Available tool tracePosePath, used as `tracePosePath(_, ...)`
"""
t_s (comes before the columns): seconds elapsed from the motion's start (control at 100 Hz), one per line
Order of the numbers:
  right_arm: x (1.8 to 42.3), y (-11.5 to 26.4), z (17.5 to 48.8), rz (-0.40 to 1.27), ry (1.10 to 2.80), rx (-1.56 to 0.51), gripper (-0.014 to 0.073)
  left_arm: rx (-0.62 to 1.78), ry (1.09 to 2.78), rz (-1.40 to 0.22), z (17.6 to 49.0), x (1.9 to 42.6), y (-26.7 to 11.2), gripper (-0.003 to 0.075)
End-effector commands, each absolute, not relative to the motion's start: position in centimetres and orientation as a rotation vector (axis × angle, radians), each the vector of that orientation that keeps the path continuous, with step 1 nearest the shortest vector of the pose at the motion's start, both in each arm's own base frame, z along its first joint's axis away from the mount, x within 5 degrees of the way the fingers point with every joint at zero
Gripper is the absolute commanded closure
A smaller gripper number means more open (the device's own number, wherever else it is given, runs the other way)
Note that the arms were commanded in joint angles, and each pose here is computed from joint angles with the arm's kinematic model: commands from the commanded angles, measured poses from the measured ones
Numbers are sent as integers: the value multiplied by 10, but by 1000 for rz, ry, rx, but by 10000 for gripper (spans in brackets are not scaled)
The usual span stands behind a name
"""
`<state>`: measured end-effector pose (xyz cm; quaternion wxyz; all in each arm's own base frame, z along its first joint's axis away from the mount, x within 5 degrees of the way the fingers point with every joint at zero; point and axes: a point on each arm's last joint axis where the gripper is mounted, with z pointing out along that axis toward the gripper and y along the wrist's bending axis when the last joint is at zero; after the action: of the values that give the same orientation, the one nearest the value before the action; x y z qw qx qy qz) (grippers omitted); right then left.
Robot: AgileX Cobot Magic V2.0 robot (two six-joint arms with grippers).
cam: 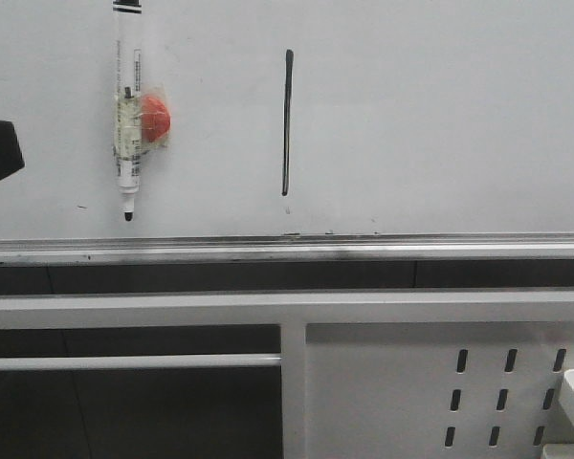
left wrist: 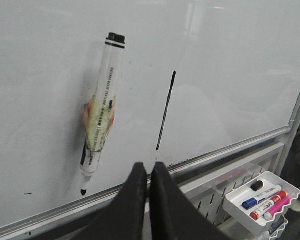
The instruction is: Write number 1 on whiteboard
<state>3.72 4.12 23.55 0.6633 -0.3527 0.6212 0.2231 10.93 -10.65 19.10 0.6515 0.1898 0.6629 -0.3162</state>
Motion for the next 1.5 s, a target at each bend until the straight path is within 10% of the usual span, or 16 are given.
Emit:
tracePosePath(0.0, 36, 40, 252, 519, 1307, -747, 664, 352, 1312, -761, 205, 103, -98, 740)
tracePosePath(0.63, 36, 40, 252, 519, 1307, -747, 664, 362, 850, -496, 259, 64, -49, 740)
tracePosePath(0.87, 36, 40, 252, 519, 1307, -747, 664, 148, 1205, -406, 233, 58, -24, 740)
tracePosePath(1.49, 36, 40, 252, 519, 1307, -747, 664, 31, 1453, -245, 206, 55, -10, 740)
